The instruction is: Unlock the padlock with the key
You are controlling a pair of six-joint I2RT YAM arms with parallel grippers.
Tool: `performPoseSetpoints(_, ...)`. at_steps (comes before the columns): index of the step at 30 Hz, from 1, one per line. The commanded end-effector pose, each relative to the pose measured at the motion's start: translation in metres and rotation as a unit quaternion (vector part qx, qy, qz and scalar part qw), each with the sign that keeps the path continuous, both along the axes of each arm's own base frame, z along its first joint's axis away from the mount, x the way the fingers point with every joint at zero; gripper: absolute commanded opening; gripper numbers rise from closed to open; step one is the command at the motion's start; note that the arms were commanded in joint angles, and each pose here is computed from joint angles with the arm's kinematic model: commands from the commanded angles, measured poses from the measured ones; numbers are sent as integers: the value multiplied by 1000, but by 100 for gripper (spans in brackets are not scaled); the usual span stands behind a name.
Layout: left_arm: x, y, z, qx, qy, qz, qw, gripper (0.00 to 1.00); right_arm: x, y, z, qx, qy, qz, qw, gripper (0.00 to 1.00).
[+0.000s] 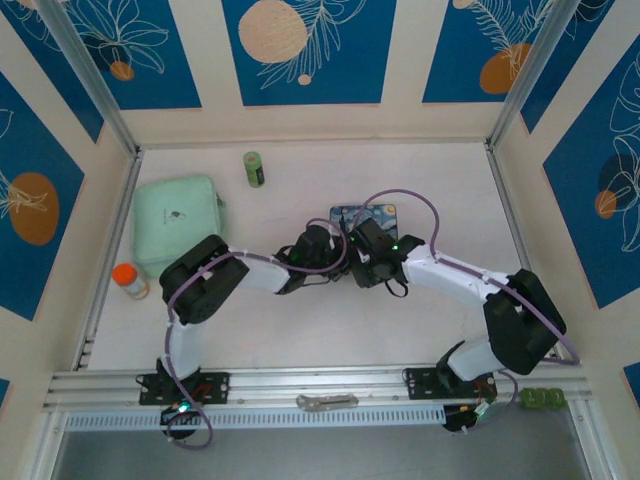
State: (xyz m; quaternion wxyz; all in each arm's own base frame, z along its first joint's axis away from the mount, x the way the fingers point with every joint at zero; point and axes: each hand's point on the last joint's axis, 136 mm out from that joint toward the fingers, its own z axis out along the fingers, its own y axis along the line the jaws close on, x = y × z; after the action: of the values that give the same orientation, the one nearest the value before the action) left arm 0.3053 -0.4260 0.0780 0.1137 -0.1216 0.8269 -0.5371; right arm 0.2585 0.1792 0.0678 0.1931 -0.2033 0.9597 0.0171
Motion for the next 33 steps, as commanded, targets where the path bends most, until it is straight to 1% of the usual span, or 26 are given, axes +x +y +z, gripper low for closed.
performPoseSetpoints(1,4,-5,39,-41,-22,-7,999,0,14,3,7,-25,-33,6,999,33)
performPoseSetpoints(6,4,-5,43,-46,-23,-9,999,0,17,-1,5,-70,-53,4,996,26)
performPoseSetpoints(9,4,-6,44,-49,-21,-9,999,0,22,-1,10,-85,-73,-4,994,23)
performPoseSetpoints(14,1,-4,42,-52,-14,-9,998,0,29,3,17,-84,-94,-26,992,25)
performPoseSetpoints(18,-1,-3,43,-60,-9,-8,998,0,31,5,14,-87,-101,-28,991,24)
performPoseSetpoints(23,-2,-3,45,-70,-8,-8,998,0,32,10,12,-71,-101,-29,992,10)
performPoseSetpoints(24,-3,-3,45,-70,-8,-9,997,0,32,13,13,-61,-97,-27,993,6)
performPoseSetpoints(25,-3,-2,46,-70,-9,-9,997,0,31,15,14,-46,-92,-26,994,0)
performPoseSetpoints(27,-4,-2,45,-71,-9,-9,997,0,30,21,15,-8,-80,-19,997,0)
performPoseSetpoints(29,-5,-1,43,-71,-12,-11,997,0,29,25,18,48,-62,-20,997,0)
performPoseSetpoints(31,-7,0,42,-75,-17,-16,997,0,30,28,23,133,-33,-31,990,0)
performPoseSetpoints(32,-8,1,40,-75,-18,-16,997,0,30,28,25,174,-17,-37,984,0)
performPoseSetpoints(33,-9,2,39,-77,-21,-17,997,0,31,28,30,228,2,-41,973,0)
